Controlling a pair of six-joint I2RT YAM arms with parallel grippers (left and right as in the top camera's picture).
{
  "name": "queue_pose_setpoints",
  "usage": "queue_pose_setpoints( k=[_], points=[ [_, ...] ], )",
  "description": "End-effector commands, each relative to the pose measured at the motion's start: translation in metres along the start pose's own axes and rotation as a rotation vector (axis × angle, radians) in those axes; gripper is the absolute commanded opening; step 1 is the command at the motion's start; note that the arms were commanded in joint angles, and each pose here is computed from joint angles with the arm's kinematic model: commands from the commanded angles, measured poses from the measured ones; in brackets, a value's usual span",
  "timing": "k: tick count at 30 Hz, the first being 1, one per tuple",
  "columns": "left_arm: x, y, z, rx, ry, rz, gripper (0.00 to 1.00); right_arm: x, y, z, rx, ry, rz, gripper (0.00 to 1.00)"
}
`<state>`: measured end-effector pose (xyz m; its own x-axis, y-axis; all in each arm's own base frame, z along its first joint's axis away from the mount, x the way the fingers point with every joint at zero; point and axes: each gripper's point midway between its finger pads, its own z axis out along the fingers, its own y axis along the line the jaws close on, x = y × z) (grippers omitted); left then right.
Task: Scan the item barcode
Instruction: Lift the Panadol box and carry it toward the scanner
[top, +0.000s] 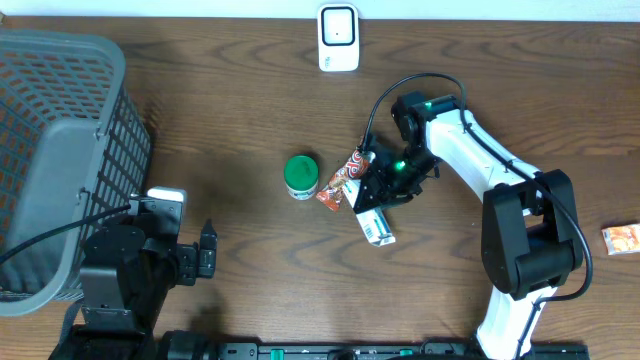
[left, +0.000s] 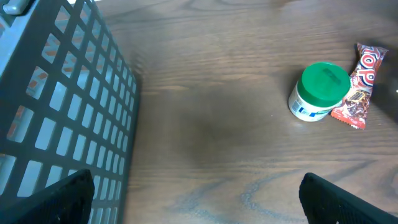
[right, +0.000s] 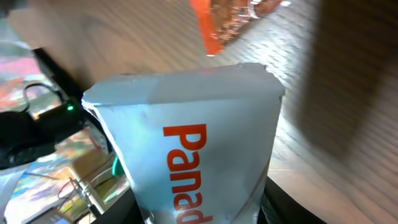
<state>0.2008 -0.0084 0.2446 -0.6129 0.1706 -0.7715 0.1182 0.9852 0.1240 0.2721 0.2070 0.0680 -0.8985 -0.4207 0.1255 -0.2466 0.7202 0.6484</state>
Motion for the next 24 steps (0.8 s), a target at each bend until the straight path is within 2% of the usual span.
queue_pose_setpoints(
  k=[1,15,20,24],
  points=[
    [-0.004,-0.001,-0.004,0.006,-0.017,0.011,0.99,-0.006,0.012,-0.003,-0.071,-0.018,-0.052,0.41],
    [-0.004,-0.001,-0.004,0.006,-0.017,0.011,0.99,-0.008,0.01,-0.003,-0.059,-0.028,-0.08,0.4],
    [-0.004,-0.001,-0.004,0.006,-0.017,0.011,0.99,-0.031,0.006,-0.012,0.0,-0.101,-0.084,0.39],
    [-0.004,-0.001,-0.004,0.006,-0.017,0.011,0.99,-0.061,0.006,-0.045,0.134,-0.198,-0.078,0.39]
  ],
)
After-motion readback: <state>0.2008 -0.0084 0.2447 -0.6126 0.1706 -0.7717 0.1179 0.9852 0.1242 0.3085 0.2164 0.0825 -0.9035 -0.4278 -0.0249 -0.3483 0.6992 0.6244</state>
